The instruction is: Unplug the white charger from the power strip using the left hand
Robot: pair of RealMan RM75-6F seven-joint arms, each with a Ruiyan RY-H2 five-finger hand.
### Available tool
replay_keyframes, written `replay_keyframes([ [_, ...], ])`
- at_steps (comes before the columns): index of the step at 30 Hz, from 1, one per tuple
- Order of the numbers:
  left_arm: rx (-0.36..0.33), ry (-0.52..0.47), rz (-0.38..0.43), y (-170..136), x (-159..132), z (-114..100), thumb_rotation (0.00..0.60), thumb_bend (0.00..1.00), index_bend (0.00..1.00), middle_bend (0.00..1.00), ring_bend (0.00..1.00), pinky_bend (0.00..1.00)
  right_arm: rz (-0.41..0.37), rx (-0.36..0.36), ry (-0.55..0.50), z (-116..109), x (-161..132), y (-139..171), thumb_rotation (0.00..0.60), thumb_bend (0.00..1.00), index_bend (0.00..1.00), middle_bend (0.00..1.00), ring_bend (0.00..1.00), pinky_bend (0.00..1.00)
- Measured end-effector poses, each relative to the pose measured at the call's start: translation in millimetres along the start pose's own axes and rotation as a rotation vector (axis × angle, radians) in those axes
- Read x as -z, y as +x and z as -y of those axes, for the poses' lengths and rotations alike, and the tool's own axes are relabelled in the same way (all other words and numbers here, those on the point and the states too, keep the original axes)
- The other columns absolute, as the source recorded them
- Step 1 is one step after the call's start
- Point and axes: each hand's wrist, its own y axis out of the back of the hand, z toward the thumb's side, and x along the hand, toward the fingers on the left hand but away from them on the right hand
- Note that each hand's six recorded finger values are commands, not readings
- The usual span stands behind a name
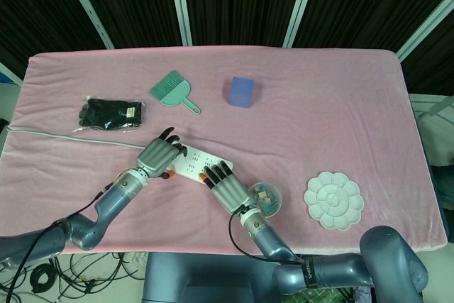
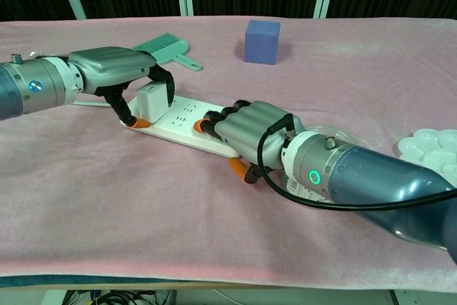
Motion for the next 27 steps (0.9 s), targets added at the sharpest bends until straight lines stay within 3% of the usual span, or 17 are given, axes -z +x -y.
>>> replay_keyframes([
  [13,0.034,-0.036,-0.047,2,1,-14,0.600,0.62,0.67,0.66,0.18,0.05,-0.024,-0.012,0.036,3,-1,1,0.600,0.58,0.13,0.08,0.09,0.05],
  [27,-0.165,-0.089,0.025,-2,-3,-20,0.600,0.62,0.68,0.66,0.18,0.08,-0.012,-0.023,0.040,3,2,3,0.600,0.58,0.16,0.08,0.09,0.05],
])
